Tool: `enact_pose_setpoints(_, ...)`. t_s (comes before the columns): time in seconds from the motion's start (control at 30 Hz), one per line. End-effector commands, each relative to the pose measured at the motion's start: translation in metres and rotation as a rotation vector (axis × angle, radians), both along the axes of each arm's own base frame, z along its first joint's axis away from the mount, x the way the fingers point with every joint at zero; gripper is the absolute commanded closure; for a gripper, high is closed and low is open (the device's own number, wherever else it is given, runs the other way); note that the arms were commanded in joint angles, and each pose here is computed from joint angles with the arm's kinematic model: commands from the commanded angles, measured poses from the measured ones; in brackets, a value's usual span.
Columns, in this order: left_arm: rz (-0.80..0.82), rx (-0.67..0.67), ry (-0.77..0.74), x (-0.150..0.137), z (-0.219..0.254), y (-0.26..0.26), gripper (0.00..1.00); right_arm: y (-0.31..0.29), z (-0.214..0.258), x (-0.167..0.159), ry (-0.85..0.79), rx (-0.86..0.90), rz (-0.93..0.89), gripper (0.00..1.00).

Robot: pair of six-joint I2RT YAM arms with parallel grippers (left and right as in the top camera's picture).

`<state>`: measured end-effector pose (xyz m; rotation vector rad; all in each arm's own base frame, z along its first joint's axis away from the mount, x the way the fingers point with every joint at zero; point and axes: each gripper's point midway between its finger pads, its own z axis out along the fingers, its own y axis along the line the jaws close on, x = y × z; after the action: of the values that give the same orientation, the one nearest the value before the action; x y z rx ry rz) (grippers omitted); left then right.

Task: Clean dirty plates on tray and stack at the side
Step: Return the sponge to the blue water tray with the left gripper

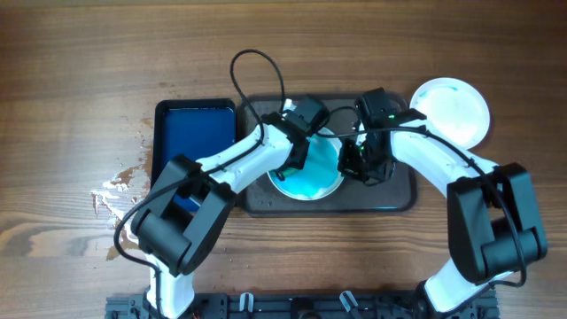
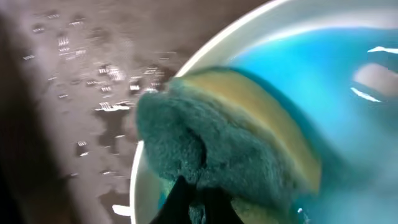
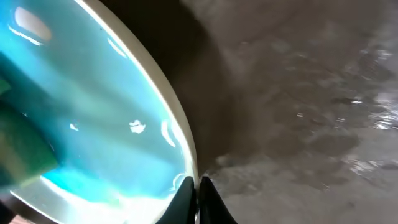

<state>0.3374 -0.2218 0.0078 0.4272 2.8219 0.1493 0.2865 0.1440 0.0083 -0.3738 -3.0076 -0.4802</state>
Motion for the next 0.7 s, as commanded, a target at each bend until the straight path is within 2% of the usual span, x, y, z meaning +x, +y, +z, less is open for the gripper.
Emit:
enact_pose_setpoints(0.0,-0.166,-0.181,0.162,-0.045,-0.005,-0.044,0.96,-0.014,-0.012,-0.005,0.018,-0.068,-0.002,0.96)
enact_pose_setpoints(0.07,-0.148,-0.215,0.119,-0.037,0.014,-0.045,0.96,-0.013,-0.012,-0.005,0.018,-0.065,0.001,0.96)
enact_pose_setpoints(0.2,0.043,-0.222,-0.013,-0.010,0.053,-0.017,0.96,-0.013,-0.012,-0.005,0.019,-0.062,0.001,0.96)
enact_pose_setpoints(0.37,0.382,-0.203,-0.192,0.025,0.115,0.079,0.96,-0.013,-0.012,-0.005,0.017,-0.062,0.004,0.96)
enact_pose_setpoints(0.43,0.452,-0.187,-0.188,0.028,0.117,0.108,0.96,-0.013,-0.012,-0.005,0.018,-0.061,0.005,0.95)
enact_pose_setpoints(0.47,0.537,-0.160,-0.162,0.028,0.113,0.141,0.96,-0.013,-0.012,-0.005,0.016,-0.061,0.012,0.96)
enact_pose_setpoints(0.53,0.620,-0.129,-0.127,0.027,0.105,0.176,0.96,-0.013,-0.012,-0.005,0.013,-0.061,0.019,0.96)
enact_pose_setpoints(0.67,0.702,-0.154,-0.019,0.029,0.073,0.210,0.96,-0.013,-0.012,-0.005,0.013,-0.061,0.019,0.96)
